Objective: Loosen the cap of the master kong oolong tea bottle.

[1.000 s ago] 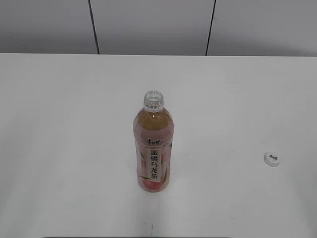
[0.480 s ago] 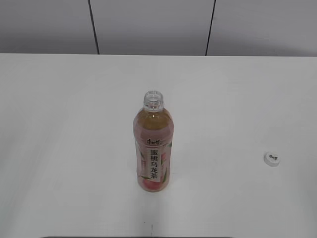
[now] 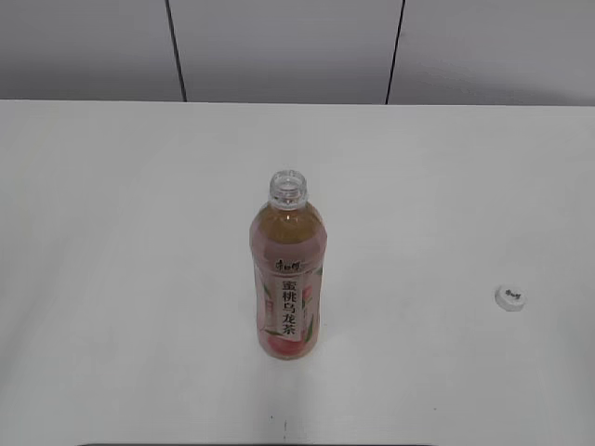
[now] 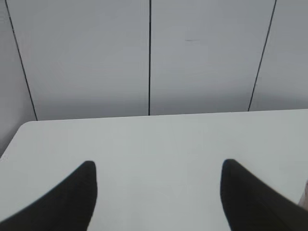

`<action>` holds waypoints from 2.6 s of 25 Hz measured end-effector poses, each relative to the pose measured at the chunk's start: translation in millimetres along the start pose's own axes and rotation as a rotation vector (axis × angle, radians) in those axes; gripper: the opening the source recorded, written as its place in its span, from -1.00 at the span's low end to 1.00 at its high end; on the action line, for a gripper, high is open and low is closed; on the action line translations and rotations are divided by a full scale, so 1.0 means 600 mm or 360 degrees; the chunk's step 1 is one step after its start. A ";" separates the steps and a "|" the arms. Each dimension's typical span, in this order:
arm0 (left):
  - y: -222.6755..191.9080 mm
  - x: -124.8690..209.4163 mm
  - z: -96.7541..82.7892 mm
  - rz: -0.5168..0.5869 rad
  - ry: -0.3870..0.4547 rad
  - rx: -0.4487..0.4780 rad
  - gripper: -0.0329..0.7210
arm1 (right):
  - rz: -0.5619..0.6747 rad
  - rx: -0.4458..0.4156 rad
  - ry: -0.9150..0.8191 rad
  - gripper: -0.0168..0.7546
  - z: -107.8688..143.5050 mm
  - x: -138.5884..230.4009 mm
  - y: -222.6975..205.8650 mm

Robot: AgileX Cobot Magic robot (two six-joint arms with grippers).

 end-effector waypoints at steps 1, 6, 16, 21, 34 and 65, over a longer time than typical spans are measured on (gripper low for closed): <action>0.000 0.000 0.000 0.0000 0.0001 -0.0004 0.38 | 0.0000 0.0000 0.0000 0.45 0.000 0.000 0.000; 0.000 0.000 0.001 0.0001 0.0001 -0.0007 0.38 | 0.0000 0.0000 0.0000 0.45 0.000 0.000 0.000; 0.001 0.023 0.002 0.0120 0.0003 -0.0012 0.38 | 0.0000 0.0000 0.0000 0.45 0.000 0.000 0.000; 0.008 0.087 0.001 0.0447 0.0021 -0.0009 0.38 | 0.0000 0.0000 0.0000 0.45 0.000 0.000 0.000; 0.007 0.102 0.000 0.0507 0.0028 -0.0004 0.37 | 0.0000 0.0000 0.0000 0.45 0.000 0.000 0.000; 0.030 0.095 0.003 0.0363 0.0041 -0.0051 0.27 | 0.0000 0.0001 -0.0002 0.45 0.000 0.000 0.000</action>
Point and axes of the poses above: a point on each arm's last joint axis where the gripper is mounted, y pointing back along that axis away from the gripper, z along the wrist's bending axis when the last joint is at zero, x = y × z, the point moved 9 cm from there along -y, pointing out along that axis toward the gripper, and after that the axes turned 3 degrees about y, right-handed, at the moved point
